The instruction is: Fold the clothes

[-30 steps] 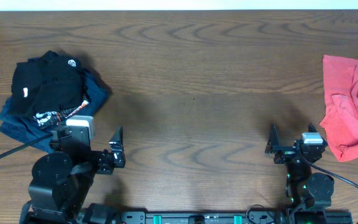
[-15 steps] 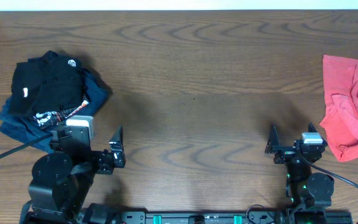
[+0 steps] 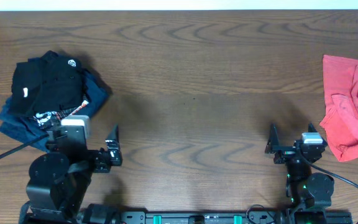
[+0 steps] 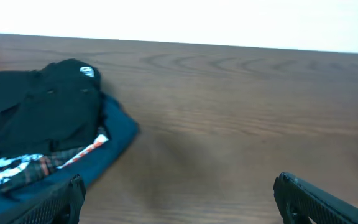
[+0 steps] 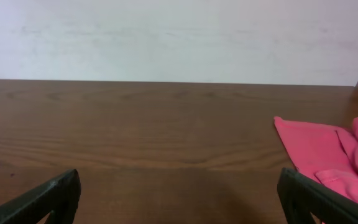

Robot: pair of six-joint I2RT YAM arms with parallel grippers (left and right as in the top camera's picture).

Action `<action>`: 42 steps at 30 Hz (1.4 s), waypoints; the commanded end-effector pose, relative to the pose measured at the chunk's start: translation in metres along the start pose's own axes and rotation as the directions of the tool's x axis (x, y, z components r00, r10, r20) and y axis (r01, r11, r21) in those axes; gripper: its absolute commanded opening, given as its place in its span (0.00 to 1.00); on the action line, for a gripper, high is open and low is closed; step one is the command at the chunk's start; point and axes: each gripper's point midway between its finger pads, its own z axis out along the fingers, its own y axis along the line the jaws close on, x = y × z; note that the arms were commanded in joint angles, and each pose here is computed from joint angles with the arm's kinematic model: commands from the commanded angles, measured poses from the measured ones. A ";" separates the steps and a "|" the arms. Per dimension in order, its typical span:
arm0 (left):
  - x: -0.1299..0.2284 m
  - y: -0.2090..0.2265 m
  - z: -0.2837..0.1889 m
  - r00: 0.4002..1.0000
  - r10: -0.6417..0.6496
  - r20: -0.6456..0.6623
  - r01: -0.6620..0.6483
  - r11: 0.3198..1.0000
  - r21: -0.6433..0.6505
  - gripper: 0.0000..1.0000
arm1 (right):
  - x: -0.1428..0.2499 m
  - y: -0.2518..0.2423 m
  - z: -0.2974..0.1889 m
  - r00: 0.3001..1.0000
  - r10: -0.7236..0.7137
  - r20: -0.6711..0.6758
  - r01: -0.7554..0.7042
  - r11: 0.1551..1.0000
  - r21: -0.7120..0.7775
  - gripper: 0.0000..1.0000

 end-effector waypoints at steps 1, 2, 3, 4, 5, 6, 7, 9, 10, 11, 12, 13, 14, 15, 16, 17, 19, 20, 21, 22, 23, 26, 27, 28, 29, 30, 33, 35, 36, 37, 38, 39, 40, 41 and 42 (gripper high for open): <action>-0.002 0.010 -0.007 0.999 -0.022 0.031 0.023 0.999 -0.043 0.98 | 0.001 0.003 0.000 1.000 -0.019 -0.004 0.019 1.000 -0.013 0.99; -0.003 0.016 -0.010 0.999 -0.009 0.043 0.012 0.997 -0.076 0.98 | 0.001 0.003 0.000 1.000 -0.019 -0.004 0.019 1.000 -0.013 0.99; -0.002 0.021 -0.013 0.999 -0.004 0.048 0.008 0.995 -0.100 0.98 | 0.001 0.003 0.000 1.000 -0.019 -0.004 0.019 1.000 -0.012 0.99; 0.002 0.025 -0.016 0.999 -0.006 0.045 0.012 0.993 -0.119 0.98 | 0.001 0.003 0.000 1.000 -0.019 -0.004 0.019 1.000 -0.013 0.99; 0.009 0.028 -0.018 0.999 -0.010 0.038 0.015 0.991 -0.135 0.98 | 0.001 0.003 0.000 1.000 -0.019 -0.004 0.019 1.000 -0.012 0.99; 0.014 0.031 -0.018 0.999 -0.012 0.037 0.017 0.989 -0.149 0.98 | 0.001 0.003 0.000 1.000 -0.019 -0.004 0.019 1.000 -0.012 0.99; 0.021 0.035 -0.018 0.999 -0.014 0.037 0.020 0.986 -0.163 0.98 | 0.001 0.003 0.000 1.000 -0.019 -0.004 0.019 1.000 -0.013 0.99; 0.035 0.040 -0.014 0.999 -0.016 0.038 0.023 0.983 -0.183 0.98 | 0.001 0.003 0.000 1.000 -0.019 -0.004 0.019 1.000 -0.012 0.99; 0.042 0.042 -0.012 0.999 -0.017 0.037 0.024 0.981 -0.190 0.98 | 0.001 0.003 0.000 1.000 -0.019 -0.004 0.019 1.000 -0.013 0.99; 0.051 0.044 -0.007 0.999 -0.019 0.033 0.025 0.980 -0.195 0.98 | 0.001 0.003 0.000 1.000 -0.019 -0.004 0.019 1.000 -0.012 0.99; 0.059 0.046 -0.003 0.999 -0.020 0.035 0.026 0.980 -0.198 0.98 | 0.001 0.003 0.000 1.000 -0.019 -0.004 0.019 1.000 -0.013 0.99; 0.065 0.047 0.002 0.999 -0.020 0.041 0.028 0.980 -0.199 0.98 | 0.001 0.003 0.000 1.000 -0.019 -0.004 0.019 1.000 -0.013 0.99; 0.072 0.048 0.009 0.999 -0.020 0.051 0.029 0.980 -0.199 0.98 | 0.001 0.003 0.000 1.000 -0.019 -0.004 0.019 1.000 -0.012 0.99; 0.076 0.049 0.015 0.998 -0.019 0.066 0.032 0.980 -0.197 0.98 | 0.001 0.003 0.000 1.000 -0.019 -0.004 0.019 1.000 -0.012 0.99; 0.080 0.050 0.022 0.996 -0.018 0.085 0.035 0.980 -0.194 0.98 | 0.001 0.003 0.000 1.000 -0.019 -0.004 0.019 1.000 -0.012 0.99; 0.083 0.051 0.027 0.995 -0.018 0.102 0.037 0.981 -0.192 0.98 | 0.001 0.003 0.000 1.000 -0.019 -0.004 0.019 1.000 -0.012 0.99; 0.088 0.052 0.039 0.989 -0.016 0.145 0.043 0.982 -0.186 0.98 | 0.001 0.003 0.000 1.000 -0.019 -0.004 0.019 1.000 -0.013 0.99; 0.090 0.052 0.045 0.985 -0.015 0.170 0.046 0.982 -0.182 0.98 | 0.001 0.003 0.000 1.000 -0.019 -0.004 0.019 1.000 -0.012 0.99; 0.092 0.053 0.051 0.981 -0.013 0.193 0.049 0.983 -0.179 0.98 | 0.001 0.003 0.000 1.000 -0.019 -0.004 0.019 1.000 -0.013 0.99; 0.093 0.053 0.054 0.978 -0.013 0.209 0.051 0.983 -0.176 0.98 | 0.001 0.003 0.000 1.000 -0.019 -0.004 0.019 1.000 -0.012 0.99; 0.093 0.053 0.059 0.973 -0.012 0.232 0.054 0.984 -0.173 0.98 | 0.001 0.003 0.000 1.000 -0.019 -0.004 0.019 1.000 -0.012 0.99; 0.093 0.054 0.071 0.956 -0.008 0.293 0.059 0.985 -0.164 0.98 | 0.001 0.003 0.000 1.000 -0.019 -0.004 0.019 1.000 -0.012 0.99; 0.092 0.054 0.075 0.950 -0.005 0.313 0.058 0.985 -0.162 0.98 | 0.001 0.003 0.000 1.000 -0.019 -0.004 0.019 1.000 -0.013 0.99; 0.092 0.055 0.078 0.943 -0.004 0.333 0.060 0.986 -0.158 0.98 | 0.001 0.003 0.000 1.000 -0.019 -0.004 0.019 1.000 -0.012 0.99; 0.092 0.055 0.082 0.934 -0.003 0.358 0.062 0.986 -0.154 0.98 | 0.001 0.003 0.000 1.000 -0.019 -0.004 0.019 1.000 -0.012 0.99; 0.092 0.055 0.085 0.926 0.000 0.378 0.062 0.986 -0.152 0.98 | 0.001 0.003 0.000 1.000 -0.019 -0.004 0.019 1.000 -0.012 0.99; 0.094 0.056 0.091 0.915 0.005 0.404 0.061 0.987 -0.150 0.98 | 0.001 0.003 0.000 1.000 -0.019 -0.004 0.019 1.000 -0.013 0.99; 0.096 0.056 0.091 0.917 0.013 0.399 0.053 0.987 -0.154 0.98 | 0.001 0.003 0.000 1.000 -0.019 -0.004 0.019 1.000 -0.013 0.99; 0.097 0.056 0.092 0.920 0.015 0.392 0.051 0.987 -0.156 0.98 | 0.001 0.003 0.000 1.000 -0.019 -0.004 0.019 1.000 -0.013 0.99; 0.101 0.056 0.093 0.926 0.012 0.378 0.050 0.987 -0.153 0.98 | 0.001 0.003 0.000 1.000 -0.019 -0.004 0.019 1.000 -0.012 0.99; 0.107 0.054 0.096 0.936 0.002 0.352 0.051 0.989 -0.142 0.98 | 0.001 0.003 0.000 1.000 -0.019 -0.004 0.019 1.000 -0.013 0.99; 0.115 0.055 0.099 0.947 0.002 0.321 0.048 0.988 -0.146 0.98 | 0.001 0.003 0.000 1.000 -0.019 -0.004 0.019 1.000 -0.012 0.99; 0.114 0.055 0.099 0.946 0.002 0.324 0.048 0.988 -0.146 0.98 | 0.001 0.003 0.000 1.000 -0.019 -0.004 0.019 1.000 -0.012 0.99; 0.114 0.055 0.099 0.946 0.002 0.324 0.048 0.988 -0.146 0.98 | 0.001 0.003 0.000 1.000 -0.019 -0.004 0.019 1.000 -0.013 0.99; 0.115 0.055 0.099 0.947 0.002 0.321 0.047 0.988 -0.145 0.98 | 0.001 0.003 0.000 1.000 -0.019 -0.004 0.019 1.000 -0.012 0.99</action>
